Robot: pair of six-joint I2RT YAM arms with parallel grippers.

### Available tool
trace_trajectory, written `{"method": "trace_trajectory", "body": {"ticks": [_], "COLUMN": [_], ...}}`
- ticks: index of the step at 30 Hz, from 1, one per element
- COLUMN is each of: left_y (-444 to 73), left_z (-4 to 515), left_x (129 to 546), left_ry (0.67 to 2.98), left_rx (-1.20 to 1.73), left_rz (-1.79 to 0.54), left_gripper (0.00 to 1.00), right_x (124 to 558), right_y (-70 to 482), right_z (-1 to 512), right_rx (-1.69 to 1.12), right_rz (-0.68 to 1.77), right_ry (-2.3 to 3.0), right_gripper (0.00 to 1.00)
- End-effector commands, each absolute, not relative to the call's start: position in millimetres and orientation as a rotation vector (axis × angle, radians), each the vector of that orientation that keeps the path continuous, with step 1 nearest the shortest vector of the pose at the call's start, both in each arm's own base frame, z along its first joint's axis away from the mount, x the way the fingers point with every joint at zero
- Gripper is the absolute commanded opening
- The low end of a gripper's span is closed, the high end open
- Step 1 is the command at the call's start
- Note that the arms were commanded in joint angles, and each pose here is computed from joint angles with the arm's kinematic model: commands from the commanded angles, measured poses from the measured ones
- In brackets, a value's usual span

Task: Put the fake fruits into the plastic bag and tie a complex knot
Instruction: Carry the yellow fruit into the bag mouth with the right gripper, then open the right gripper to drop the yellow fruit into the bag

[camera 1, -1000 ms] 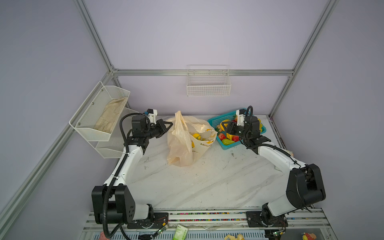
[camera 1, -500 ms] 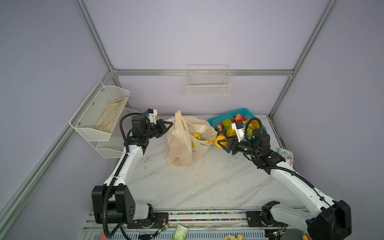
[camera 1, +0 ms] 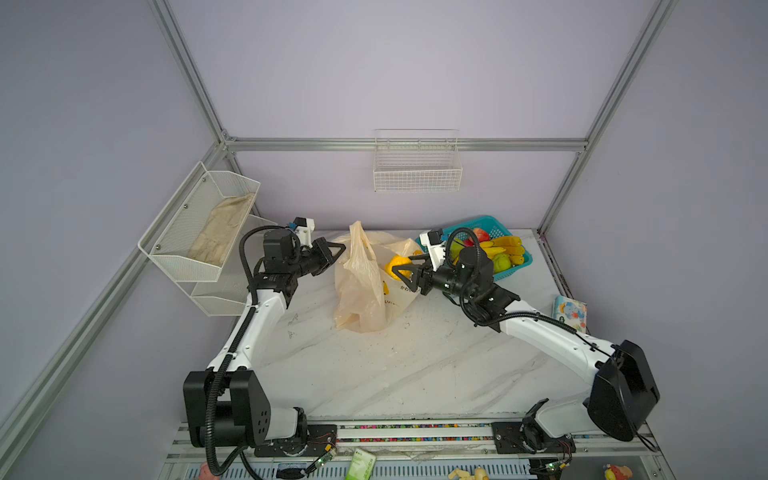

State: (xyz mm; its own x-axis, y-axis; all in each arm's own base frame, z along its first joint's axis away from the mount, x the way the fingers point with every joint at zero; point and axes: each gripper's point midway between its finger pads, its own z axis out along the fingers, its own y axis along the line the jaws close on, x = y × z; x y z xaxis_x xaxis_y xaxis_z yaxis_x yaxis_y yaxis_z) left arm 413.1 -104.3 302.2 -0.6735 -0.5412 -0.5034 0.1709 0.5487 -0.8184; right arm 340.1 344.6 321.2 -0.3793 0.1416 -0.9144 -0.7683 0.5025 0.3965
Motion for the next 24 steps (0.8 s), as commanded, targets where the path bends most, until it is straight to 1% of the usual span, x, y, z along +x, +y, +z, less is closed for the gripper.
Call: {"method": "trace_trajectory", "body": {"ticks": [1, 5, 9, 11, 15, 19, 24], "left_y": [-108, -108, -109, -109, -109, -106, -108], "left_z": [305, 304, 302, 302, 303, 299, 297], "left_x": [408, 409, 409, 409, 409, 411, 412], "left_ry": [1.989, 1.992, 1.995, 1.997, 1.995, 1.997, 2.01], "left_rx": [-0.265, -0.269, -0.268, -0.27, -0.268, -0.268, -0.276], "left_rz": [-1.197, -1.194, -1.198, -1.198, -1.199, -1.175, -1.21], "left_gripper": [0.0, 0.0, 0.0, 0.0, 0.0, 0.0, 0.0], "right_x": [384, 416, 426, 423, 408, 396, 376], "right_y": [337, 337, 346, 354, 372, 373, 366], "right_z": [331, 297, 264, 248, 226, 233, 258], "right_rx": [-0.313, -0.197, -0.184, -0.219, -0.336, -0.369, -0.426], "right_rz": [0.965, 0.862, 0.847, 0.873, 0.956, 1.012, 1.068], "right_ry": [1.654, 1.755, 1.86, 1.912, 1.999, 1.999, 1.953], "right_gripper": [0.38, 0.38, 0.4, 0.44, 0.57, 0.67, 0.7]}}
